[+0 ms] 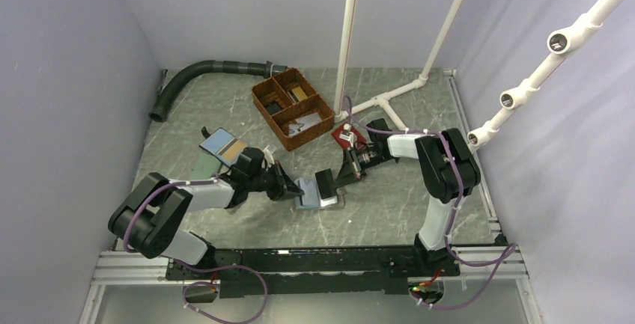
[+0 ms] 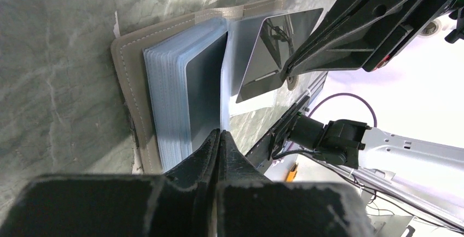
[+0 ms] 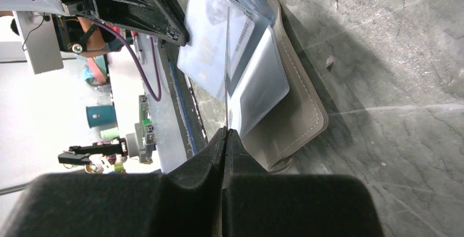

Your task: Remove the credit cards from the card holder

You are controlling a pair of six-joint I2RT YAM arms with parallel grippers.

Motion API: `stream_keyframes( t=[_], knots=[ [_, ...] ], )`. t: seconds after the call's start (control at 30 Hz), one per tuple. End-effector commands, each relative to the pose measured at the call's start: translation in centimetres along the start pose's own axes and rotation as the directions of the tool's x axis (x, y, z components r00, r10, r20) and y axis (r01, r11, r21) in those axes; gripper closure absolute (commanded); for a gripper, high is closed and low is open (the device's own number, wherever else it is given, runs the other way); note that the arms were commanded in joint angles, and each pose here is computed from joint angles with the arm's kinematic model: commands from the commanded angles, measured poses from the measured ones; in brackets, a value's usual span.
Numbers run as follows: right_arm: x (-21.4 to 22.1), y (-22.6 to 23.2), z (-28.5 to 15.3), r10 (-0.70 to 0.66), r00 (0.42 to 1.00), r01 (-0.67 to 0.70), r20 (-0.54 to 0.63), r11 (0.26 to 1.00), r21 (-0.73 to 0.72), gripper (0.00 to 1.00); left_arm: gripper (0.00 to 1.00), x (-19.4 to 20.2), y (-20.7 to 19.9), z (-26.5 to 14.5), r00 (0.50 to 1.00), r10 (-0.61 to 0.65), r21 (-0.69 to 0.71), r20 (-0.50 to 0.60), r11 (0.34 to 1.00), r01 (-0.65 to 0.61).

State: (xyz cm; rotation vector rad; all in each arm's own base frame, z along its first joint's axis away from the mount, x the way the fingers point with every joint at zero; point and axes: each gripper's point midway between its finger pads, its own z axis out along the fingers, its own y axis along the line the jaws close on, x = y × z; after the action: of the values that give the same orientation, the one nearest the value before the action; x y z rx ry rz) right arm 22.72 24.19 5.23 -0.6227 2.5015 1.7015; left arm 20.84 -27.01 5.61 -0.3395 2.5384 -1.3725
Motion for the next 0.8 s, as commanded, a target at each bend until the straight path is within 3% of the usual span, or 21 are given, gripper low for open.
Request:
stream_keyframes(
  t=[0.0, 0.57, 0.77],
  knots=[
    [-0.9, 1.6, -0.6, -0.081, 0.996, 0.082, 0.033, 0.996, -0.033, 1.0, 0.91, -1.1, -1.9, -0.4, 0.998, 0.06, 0.026, 0.028, 0.998, -0.061],
    [-1.2, 2.7, -0.6, -0.096, 0.994, 0.1, 0.047, 0.99, -0.099, 1.0, 0.54, -3.7, -4.5, -4.2, 0.967, 0.176, -0.067, 0.187, 0.984, -0.166],
    [-1.2, 2.7, -0.6, -0.093, 0.995, 0.097, 0.044, 0.99, -0.102, 1.0, 0.5, -4.1, -6.0, -4.4, 0.961, 0.17, -0.006, 0.216, 0.985, -0.173]
  ],
)
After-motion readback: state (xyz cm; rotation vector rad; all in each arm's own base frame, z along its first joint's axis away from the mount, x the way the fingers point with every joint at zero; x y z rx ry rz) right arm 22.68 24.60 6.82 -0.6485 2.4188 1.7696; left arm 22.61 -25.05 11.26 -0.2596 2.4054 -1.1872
